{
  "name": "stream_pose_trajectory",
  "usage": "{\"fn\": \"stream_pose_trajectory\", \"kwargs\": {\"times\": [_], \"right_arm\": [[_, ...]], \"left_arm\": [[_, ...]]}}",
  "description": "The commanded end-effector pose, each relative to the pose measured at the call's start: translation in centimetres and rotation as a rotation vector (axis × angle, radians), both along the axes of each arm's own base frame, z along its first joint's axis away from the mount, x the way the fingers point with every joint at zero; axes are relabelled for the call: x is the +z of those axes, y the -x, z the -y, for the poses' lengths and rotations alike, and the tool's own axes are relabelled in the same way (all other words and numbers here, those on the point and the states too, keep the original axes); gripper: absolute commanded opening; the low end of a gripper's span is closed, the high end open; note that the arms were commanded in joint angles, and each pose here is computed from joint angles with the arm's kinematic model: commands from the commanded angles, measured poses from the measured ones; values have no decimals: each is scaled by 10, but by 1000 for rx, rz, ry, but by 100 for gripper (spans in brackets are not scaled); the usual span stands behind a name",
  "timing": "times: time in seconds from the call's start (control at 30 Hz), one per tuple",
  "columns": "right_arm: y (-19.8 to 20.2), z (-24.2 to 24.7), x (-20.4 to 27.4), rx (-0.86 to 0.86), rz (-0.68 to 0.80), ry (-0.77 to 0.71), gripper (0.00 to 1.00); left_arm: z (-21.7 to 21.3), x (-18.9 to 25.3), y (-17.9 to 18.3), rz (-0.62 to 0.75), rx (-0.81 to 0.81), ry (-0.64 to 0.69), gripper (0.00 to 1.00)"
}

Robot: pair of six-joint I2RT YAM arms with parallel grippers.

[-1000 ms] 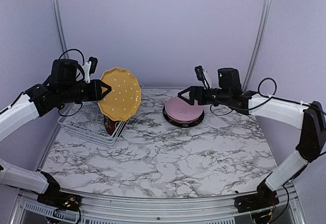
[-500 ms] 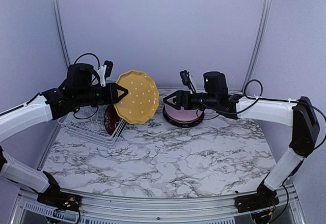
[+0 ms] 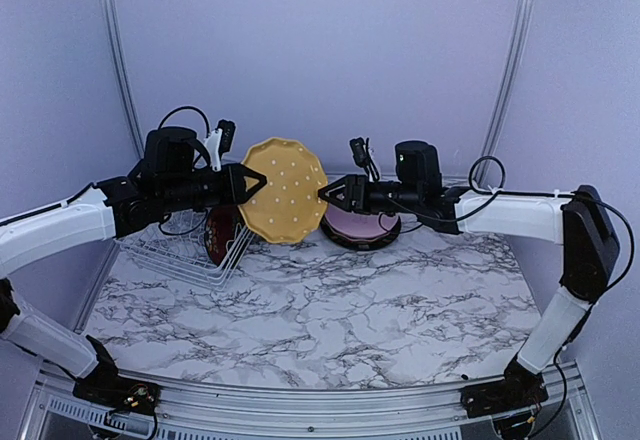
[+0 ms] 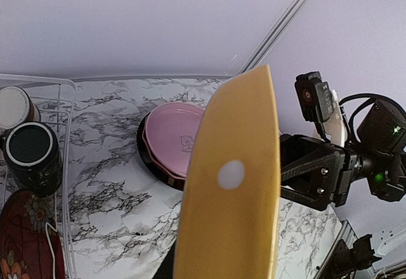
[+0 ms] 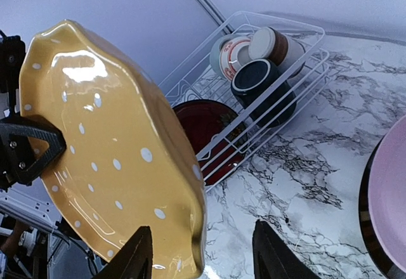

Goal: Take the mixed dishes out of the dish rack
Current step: Pass from the left arm to the right

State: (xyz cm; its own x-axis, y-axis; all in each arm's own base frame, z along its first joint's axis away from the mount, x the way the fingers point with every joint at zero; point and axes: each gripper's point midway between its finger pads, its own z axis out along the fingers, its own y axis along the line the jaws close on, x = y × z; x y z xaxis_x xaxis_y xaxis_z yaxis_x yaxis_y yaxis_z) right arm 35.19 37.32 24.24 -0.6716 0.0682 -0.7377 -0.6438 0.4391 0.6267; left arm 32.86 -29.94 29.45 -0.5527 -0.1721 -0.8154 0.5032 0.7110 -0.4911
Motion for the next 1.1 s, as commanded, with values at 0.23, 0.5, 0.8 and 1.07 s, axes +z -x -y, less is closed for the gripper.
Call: {"fn": "stream_pose_trajectory", "kwargs": {"times": [0.23,0.5,0.8,1.07], "right_arm": [[-9,-4,17,-36,23,-28,21],[-10,-4,21,-40,30,-25,0],[-25,31,30,-127,52,-12,0],[-65,96,15,-296,23,114,0]], "left_arm": [[11,60,-1,154,-16,159,4],[11,58,-3,153,-8,148,12],[-9,48,-8,143,86,73,89],[-38,39,-11,142,202,-26,99]]}}
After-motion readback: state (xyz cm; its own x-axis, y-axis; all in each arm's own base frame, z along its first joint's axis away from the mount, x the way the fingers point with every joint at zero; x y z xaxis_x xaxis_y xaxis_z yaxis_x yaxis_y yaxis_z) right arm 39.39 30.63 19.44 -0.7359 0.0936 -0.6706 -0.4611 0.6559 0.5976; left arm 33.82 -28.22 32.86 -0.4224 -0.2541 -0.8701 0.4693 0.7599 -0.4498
